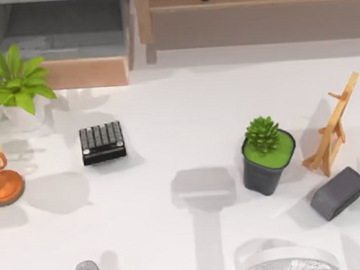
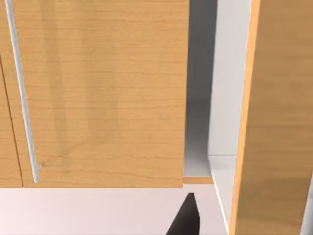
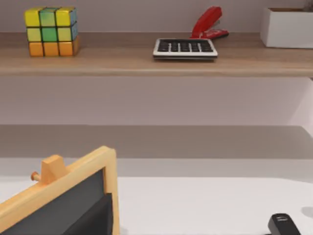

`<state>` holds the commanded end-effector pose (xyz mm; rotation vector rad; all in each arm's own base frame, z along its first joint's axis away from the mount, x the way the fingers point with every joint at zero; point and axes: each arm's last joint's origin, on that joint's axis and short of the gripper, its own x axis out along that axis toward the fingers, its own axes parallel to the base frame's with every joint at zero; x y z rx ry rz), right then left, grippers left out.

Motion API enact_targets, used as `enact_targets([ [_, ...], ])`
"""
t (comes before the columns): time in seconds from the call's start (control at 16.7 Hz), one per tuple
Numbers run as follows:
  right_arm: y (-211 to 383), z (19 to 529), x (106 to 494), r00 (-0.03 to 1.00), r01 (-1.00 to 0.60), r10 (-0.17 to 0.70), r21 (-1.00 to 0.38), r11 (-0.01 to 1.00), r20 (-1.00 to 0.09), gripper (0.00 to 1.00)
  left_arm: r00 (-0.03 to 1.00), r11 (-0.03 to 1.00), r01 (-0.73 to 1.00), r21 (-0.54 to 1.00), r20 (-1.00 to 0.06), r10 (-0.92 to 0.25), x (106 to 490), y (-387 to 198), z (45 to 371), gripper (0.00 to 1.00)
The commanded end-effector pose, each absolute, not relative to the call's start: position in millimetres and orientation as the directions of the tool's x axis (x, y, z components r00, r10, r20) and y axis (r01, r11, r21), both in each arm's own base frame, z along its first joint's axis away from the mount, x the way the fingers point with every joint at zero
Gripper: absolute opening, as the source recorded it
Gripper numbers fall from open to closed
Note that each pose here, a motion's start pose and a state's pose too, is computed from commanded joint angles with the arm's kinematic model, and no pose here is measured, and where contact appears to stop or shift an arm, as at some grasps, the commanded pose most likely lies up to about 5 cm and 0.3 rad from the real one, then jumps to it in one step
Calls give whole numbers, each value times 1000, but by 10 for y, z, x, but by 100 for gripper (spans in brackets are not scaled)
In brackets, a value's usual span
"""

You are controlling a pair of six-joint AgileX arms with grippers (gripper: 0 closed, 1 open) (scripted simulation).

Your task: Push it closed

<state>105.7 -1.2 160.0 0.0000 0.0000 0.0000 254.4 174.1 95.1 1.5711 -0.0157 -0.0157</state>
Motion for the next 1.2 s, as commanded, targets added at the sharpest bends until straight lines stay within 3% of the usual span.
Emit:
enact_targets([
  [0.24,-12,1600,1057,1000,0,0,0,1000,0,100,1000,0,0,1000,0,-20,2544,1741,951,2],
  [0.3,-12,1600,1057,1000,0,0,0,1000,0,100,1000,0,0,1000,0,-20,2544,1741,951,0],
  [0.84,-12,1600,1057,1000,0,0,0,1000,0,100,1000,16,17,1000,-16,-19,2548,1743,910,0],
  [1.2,-12,1600,1057,1000,0,0,0,1000,0,100,1000,12,11,1000,-10,-18,3052,1754,920,0],
])
